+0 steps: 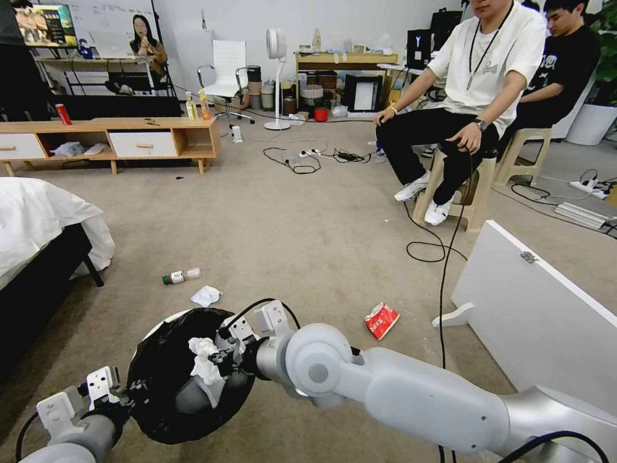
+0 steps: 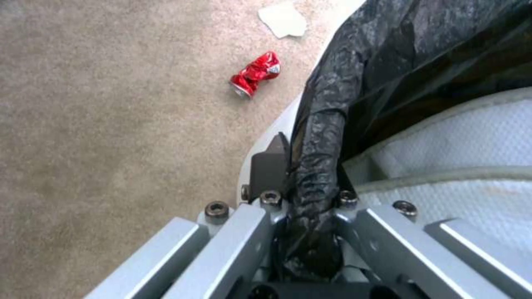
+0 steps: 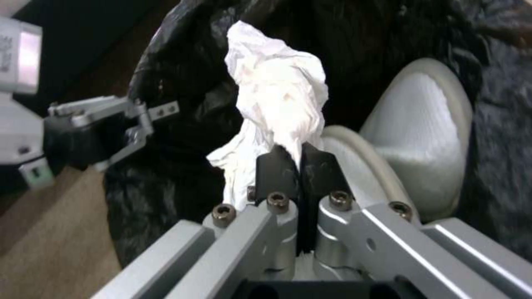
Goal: Pick up the trash bin and place the garbage on the floor into it.
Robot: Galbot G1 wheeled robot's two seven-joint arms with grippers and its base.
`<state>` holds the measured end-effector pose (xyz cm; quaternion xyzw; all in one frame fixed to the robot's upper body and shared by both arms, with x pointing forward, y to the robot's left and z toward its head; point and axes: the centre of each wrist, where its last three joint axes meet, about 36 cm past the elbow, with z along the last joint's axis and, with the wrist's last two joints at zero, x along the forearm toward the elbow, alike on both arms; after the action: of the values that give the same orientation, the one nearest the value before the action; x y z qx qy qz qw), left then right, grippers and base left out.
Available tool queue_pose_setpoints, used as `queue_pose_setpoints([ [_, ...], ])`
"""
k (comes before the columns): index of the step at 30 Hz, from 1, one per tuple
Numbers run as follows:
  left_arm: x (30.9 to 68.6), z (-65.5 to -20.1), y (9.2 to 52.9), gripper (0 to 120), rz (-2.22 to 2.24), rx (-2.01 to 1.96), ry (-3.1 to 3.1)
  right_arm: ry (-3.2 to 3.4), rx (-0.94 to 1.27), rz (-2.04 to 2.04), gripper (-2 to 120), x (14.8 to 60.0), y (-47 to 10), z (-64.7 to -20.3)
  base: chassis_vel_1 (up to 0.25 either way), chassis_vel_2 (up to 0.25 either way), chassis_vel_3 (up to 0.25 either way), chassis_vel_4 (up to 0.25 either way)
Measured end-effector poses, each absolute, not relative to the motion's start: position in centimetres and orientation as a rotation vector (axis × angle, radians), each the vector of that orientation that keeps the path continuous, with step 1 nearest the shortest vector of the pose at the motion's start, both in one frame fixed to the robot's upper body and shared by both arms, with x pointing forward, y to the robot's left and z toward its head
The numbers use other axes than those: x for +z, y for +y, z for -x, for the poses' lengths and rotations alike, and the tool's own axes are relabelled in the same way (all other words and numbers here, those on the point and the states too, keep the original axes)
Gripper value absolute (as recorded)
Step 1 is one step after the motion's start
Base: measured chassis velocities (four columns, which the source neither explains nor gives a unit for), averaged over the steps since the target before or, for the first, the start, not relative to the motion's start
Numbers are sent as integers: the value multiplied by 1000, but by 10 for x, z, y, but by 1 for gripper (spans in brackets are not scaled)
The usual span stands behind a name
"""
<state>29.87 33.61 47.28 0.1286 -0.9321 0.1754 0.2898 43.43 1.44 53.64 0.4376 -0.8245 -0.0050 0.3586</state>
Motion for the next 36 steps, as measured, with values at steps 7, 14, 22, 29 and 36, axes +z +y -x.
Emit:
queue_pose_setpoints([
  [7, 471, -300, 335, 1, -340, 469, -2483, -2129, -16, -1099, 0, 524, 23, -444, 0, 0, 0, 0],
  [14, 468, -300, 334, 1, -337, 469, -2477, -2123, -11, -1065, 14, 512, 18, -443, 0, 0, 0, 0],
  [22, 467, -300, 335, 1, -341, 465, -2473, -2126, -16, -1065, 44, 514, 16, -438, 0, 0, 0, 0],
  [29, 467, -299, 336, 1, -347, 463, -2473, -2138, -20, -1070, 67, 520, 12, -436, 0, 0, 0, 0],
  [36, 465, -299, 338, 1, -356, 465, -2468, -2185, -32, -1087, 94, 544, 3, -432, 0, 0, 0, 0],
])
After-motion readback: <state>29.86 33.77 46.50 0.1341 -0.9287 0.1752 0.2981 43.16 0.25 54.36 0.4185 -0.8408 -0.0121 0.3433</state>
